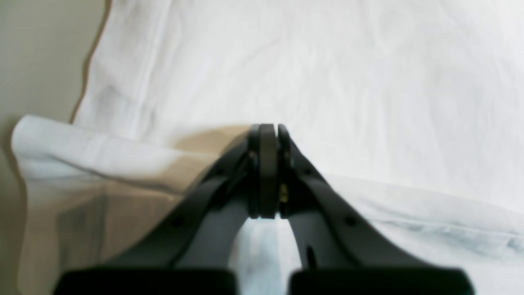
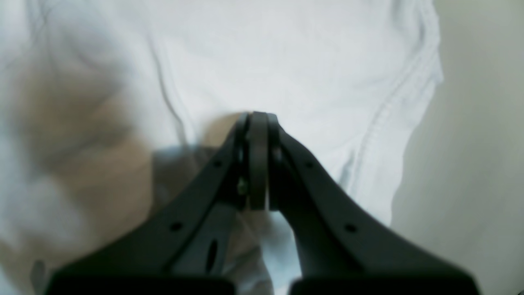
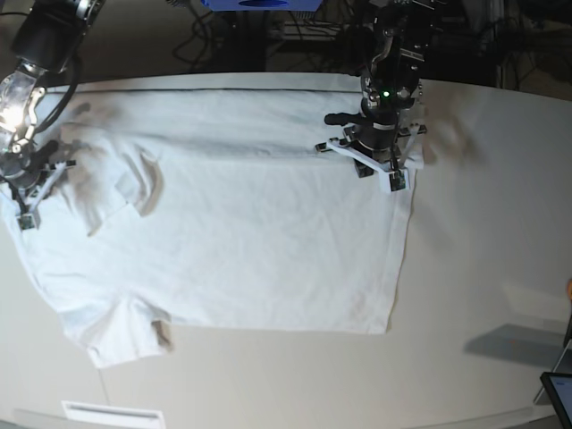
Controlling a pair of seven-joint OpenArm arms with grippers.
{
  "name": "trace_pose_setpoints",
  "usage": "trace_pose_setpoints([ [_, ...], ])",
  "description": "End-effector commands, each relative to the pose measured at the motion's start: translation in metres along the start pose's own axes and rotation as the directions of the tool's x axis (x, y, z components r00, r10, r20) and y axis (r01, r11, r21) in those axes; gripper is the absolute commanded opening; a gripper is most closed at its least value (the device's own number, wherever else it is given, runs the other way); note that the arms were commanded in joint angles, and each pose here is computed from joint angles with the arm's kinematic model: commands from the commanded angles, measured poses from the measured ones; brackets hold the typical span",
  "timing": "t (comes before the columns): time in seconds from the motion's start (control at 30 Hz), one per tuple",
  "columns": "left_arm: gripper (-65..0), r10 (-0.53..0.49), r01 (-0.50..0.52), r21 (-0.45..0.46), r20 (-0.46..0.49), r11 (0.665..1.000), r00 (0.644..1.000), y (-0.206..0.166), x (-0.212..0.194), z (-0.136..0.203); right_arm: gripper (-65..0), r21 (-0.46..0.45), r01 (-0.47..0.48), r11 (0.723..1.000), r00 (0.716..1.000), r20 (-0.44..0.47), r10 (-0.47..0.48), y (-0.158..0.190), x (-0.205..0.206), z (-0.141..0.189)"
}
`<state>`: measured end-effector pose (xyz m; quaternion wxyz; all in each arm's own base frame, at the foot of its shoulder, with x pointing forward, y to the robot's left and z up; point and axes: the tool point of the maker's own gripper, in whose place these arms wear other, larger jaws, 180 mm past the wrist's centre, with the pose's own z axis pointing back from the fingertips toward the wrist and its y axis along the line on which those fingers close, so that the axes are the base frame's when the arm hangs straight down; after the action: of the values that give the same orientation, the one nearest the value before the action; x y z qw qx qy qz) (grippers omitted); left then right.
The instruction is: Fold the T-shirt properly
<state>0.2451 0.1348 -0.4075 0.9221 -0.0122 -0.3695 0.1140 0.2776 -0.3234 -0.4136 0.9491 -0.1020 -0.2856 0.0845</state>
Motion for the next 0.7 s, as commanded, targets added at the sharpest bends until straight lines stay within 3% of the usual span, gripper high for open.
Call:
trace_pose_setpoints([
  [0.0,-65.0,0.000,0.000,0.009,-0.029,1.000,1.000,0.004,-0.007,0.004,-64.7,-0.004,-0.008,1.000,1.000,-0.020,0.008,0.000,-0.004,0.002],
  [0.17,-65.0,0.026,-0.026,0.057,0.004,0.998,1.000,0.027,0.002,0.016,-64.7,0.029,-0.013,0.999,1.000,-0.023,0.013,0.015,-0.006,-0.001],
  [0.37,-65.0,0.026,-0.032,0.152,0.038,0.988,0.999,0.072,0.014,0.023,-64.7,0.081,-0.113,0.990,0.994,0.004,0.113,0.050,0.005,0.001],
  [0.67,-65.0,-0.004,-0.006,0.180,0.057,0.984,0.998,0.085,0.024,0.024,-64.7,0.112,-0.104,0.988,0.994,0.024,0.102,0.070,0.012,0.002],
])
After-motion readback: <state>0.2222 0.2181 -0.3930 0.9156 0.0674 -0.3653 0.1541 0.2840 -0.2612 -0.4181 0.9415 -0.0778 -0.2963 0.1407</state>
